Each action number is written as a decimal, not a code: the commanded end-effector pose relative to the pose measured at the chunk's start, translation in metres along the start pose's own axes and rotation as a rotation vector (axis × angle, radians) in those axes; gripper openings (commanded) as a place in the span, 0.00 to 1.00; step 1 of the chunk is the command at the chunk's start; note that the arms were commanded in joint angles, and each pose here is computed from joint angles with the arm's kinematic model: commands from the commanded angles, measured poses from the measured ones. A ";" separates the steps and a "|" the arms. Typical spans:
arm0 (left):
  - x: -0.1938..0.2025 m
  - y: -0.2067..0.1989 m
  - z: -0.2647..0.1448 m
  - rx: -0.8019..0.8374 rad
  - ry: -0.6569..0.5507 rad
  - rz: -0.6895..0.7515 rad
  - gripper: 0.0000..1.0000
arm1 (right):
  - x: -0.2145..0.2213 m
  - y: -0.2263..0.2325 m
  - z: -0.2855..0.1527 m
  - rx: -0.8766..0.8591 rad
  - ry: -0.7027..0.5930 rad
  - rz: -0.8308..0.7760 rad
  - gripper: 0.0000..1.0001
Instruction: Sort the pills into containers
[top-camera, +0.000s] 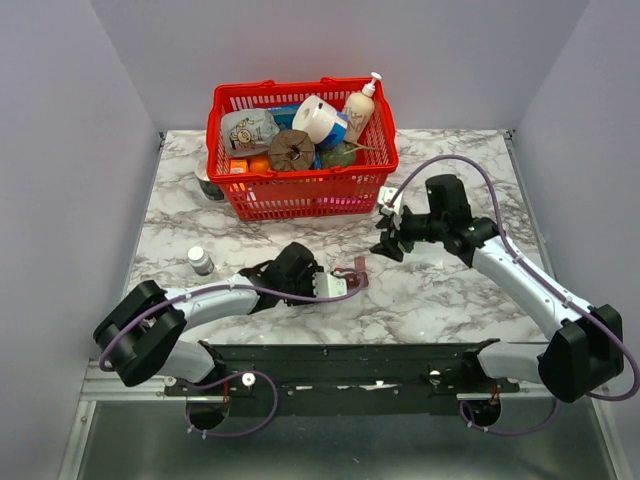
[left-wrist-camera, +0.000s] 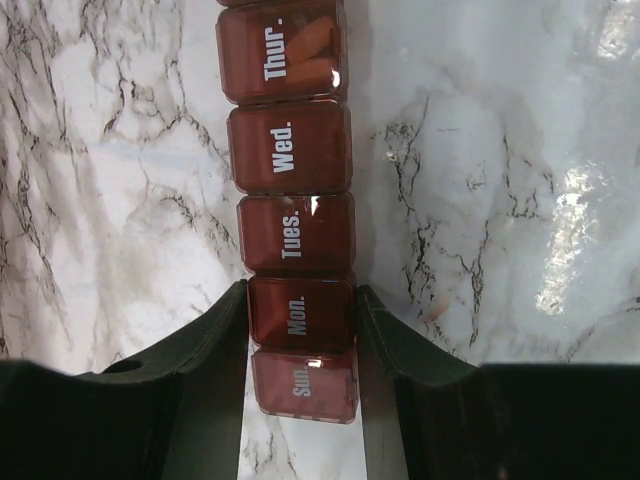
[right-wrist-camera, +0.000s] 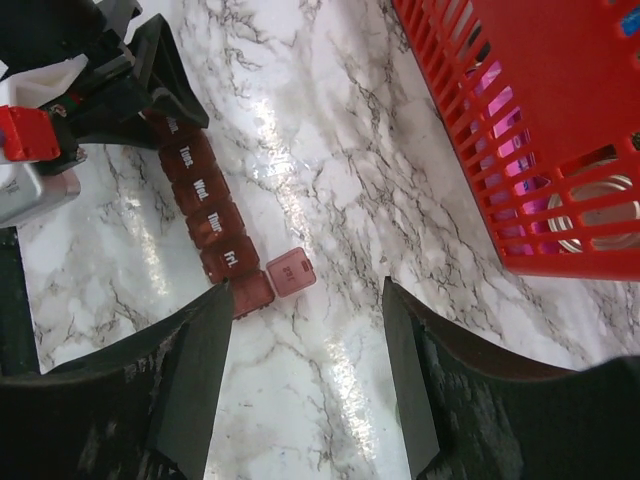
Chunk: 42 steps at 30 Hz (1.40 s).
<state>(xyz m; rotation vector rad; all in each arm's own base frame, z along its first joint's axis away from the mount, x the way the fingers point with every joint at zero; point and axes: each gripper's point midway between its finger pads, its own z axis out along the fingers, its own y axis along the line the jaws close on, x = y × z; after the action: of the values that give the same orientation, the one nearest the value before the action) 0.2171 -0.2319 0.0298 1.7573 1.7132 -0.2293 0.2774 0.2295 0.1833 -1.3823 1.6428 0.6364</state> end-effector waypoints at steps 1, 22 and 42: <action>-0.014 0.019 -0.004 -0.089 -0.028 -0.036 0.47 | 0.007 0.011 -0.007 -0.063 -0.022 0.028 0.70; -0.055 0.099 -0.152 -0.573 -0.465 -0.779 0.99 | 0.002 0.011 -0.020 -0.063 -0.064 0.012 0.70; 0.153 0.081 -0.180 -1.101 -0.050 -1.933 0.96 | 0.006 0.010 -0.020 -0.057 -0.057 0.008 0.70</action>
<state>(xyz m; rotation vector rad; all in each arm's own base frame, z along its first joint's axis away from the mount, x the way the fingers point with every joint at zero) 0.2603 -0.0252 0.1524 -0.6942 2.0743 -0.1342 0.2697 0.2141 0.1892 -1.3752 1.6030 0.6977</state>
